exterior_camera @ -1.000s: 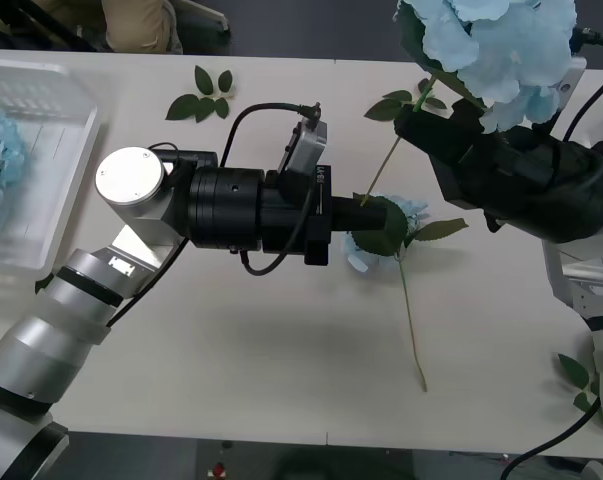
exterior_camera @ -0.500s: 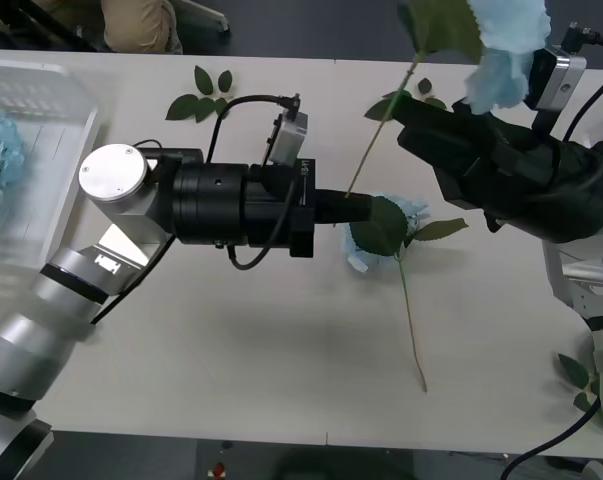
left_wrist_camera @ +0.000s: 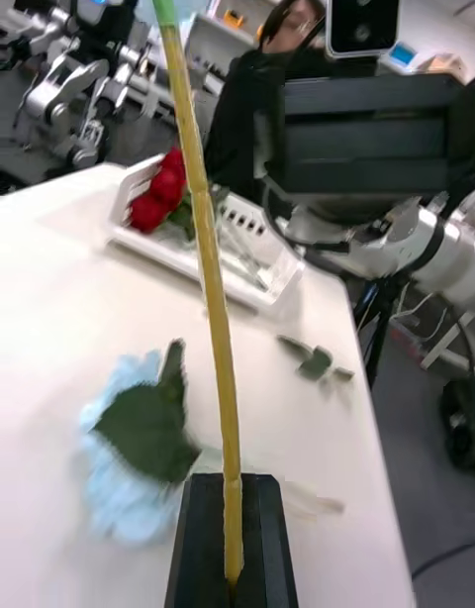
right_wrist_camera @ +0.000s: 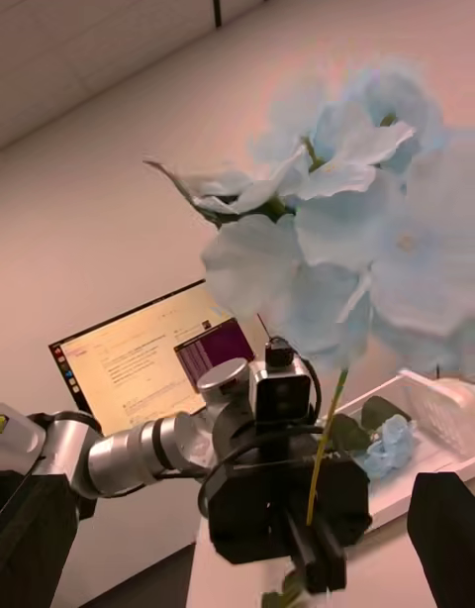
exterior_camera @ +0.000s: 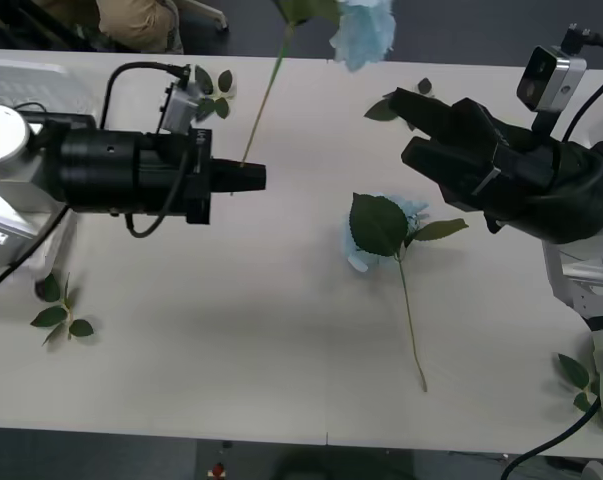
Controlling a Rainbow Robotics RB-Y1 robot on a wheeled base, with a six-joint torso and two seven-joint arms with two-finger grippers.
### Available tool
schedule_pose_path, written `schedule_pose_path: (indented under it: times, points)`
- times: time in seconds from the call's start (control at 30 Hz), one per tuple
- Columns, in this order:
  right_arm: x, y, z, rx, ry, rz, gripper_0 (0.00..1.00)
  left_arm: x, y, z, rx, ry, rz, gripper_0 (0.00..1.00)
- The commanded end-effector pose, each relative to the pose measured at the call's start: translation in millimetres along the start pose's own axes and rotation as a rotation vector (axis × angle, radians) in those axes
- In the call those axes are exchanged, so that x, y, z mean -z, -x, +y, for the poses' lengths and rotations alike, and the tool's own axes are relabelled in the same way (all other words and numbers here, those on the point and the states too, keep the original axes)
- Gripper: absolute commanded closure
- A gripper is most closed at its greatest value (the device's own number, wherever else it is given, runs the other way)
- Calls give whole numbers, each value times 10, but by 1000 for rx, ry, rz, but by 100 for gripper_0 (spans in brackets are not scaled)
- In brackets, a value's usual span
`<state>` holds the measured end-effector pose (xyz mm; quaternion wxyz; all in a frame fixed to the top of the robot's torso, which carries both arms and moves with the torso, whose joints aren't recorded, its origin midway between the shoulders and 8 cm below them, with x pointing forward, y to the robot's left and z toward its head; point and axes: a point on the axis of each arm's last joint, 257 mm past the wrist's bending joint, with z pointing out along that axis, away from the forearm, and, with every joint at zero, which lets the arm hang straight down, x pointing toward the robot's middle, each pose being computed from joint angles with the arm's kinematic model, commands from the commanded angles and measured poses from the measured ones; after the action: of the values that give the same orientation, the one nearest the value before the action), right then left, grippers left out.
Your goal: Put the red flowers into the right box and the blue flowers into the left box
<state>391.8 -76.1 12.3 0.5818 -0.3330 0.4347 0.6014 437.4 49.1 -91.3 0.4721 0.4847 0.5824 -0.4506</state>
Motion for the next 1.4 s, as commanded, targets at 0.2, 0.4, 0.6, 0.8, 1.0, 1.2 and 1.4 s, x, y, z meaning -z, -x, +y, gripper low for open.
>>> schedule_pose_path:
  times: [0.2,0.4,0.6,0.8,1.0,1.2,1.4]
  points:
    - [-22,93,115,-4,35,22,1,1546,-239,388,-66,201,394,100]
    - [208,-142,12,-57,-20,204,1,2605,-339,751,-2,427,580,100]
    - [646,-377,-204,-147,-160,424,1,3764,-502,1063,-6,691,849,100]
    - [1009,-502,-330,-333,-317,557,1,4578,-492,1171,-29,880,1055,100]
    - [1423,-663,-583,-436,-567,696,2,5089,-442,1203,-26,1020,1166,100]
    - [1807,-801,-772,-493,-781,789,1,5350,-431,1278,-42,1117,1228,100]
    - [2054,-920,-816,-529,-962,879,1,5368,-687,1357,37,1210,1242,100]
